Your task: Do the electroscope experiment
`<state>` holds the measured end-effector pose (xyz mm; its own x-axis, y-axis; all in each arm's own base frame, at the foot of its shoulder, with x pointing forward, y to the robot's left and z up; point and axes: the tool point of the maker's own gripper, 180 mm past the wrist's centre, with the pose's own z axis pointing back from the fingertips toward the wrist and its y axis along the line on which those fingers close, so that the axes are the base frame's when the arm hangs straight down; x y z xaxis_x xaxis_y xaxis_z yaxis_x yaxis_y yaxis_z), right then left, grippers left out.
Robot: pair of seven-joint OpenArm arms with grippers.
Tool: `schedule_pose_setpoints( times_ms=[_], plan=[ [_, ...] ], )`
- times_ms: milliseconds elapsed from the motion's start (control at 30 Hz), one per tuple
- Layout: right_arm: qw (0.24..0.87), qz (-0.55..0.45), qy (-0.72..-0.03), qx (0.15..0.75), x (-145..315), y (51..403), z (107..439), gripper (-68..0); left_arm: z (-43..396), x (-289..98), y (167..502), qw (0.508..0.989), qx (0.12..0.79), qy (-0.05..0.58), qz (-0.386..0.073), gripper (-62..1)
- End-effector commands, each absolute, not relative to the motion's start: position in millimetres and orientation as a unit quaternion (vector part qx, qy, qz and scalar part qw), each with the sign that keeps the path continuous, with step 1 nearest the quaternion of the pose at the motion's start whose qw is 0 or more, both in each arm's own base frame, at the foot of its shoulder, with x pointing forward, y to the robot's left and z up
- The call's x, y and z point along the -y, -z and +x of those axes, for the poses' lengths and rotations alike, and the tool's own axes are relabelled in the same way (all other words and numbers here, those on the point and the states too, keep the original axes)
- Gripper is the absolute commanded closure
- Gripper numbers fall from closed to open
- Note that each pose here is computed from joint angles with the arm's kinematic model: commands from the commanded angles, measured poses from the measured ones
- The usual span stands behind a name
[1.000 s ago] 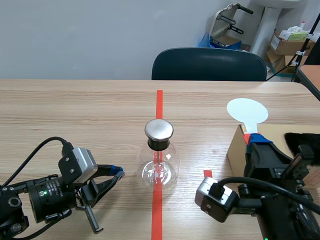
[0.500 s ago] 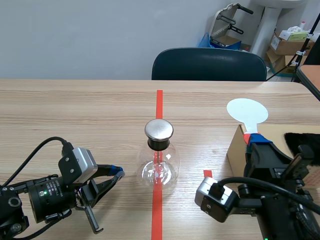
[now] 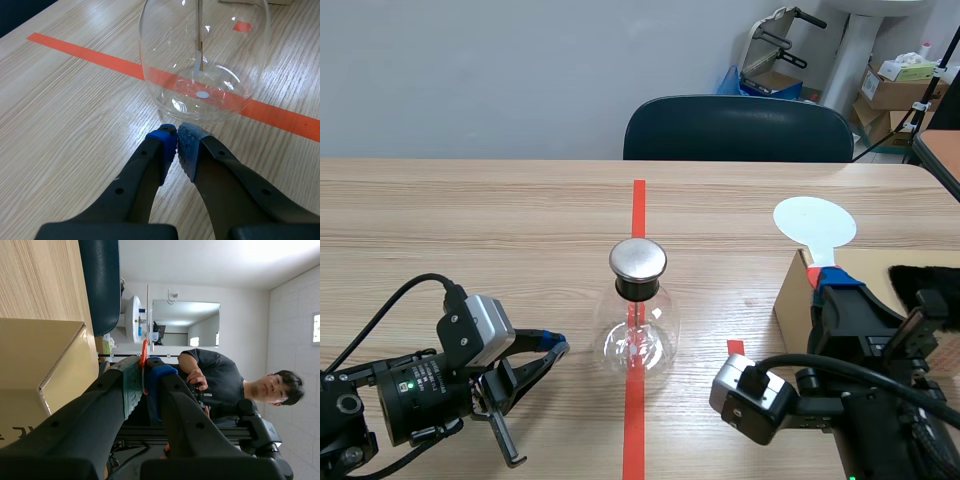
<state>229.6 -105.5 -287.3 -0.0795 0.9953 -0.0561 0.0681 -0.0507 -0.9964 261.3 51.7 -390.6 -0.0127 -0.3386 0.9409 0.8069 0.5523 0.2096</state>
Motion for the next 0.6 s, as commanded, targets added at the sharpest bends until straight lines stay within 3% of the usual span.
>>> schedule_pose_setpoints(
  times_ms=[0,567],
  plan=[
    [0.440,-0.516,-0.508,0.531,106.9,277.2,232.0,-0.7,262.6,-47.4,384.2,0.664,0.581,0.420,-0.213,-5.6],
    [0.439,-0.517,-0.505,0.534,106.8,275.9,231.9,-0.7,262.6,-47.4,384.1,0.664,0.581,0.420,-0.213,-5.6]
  ],
)
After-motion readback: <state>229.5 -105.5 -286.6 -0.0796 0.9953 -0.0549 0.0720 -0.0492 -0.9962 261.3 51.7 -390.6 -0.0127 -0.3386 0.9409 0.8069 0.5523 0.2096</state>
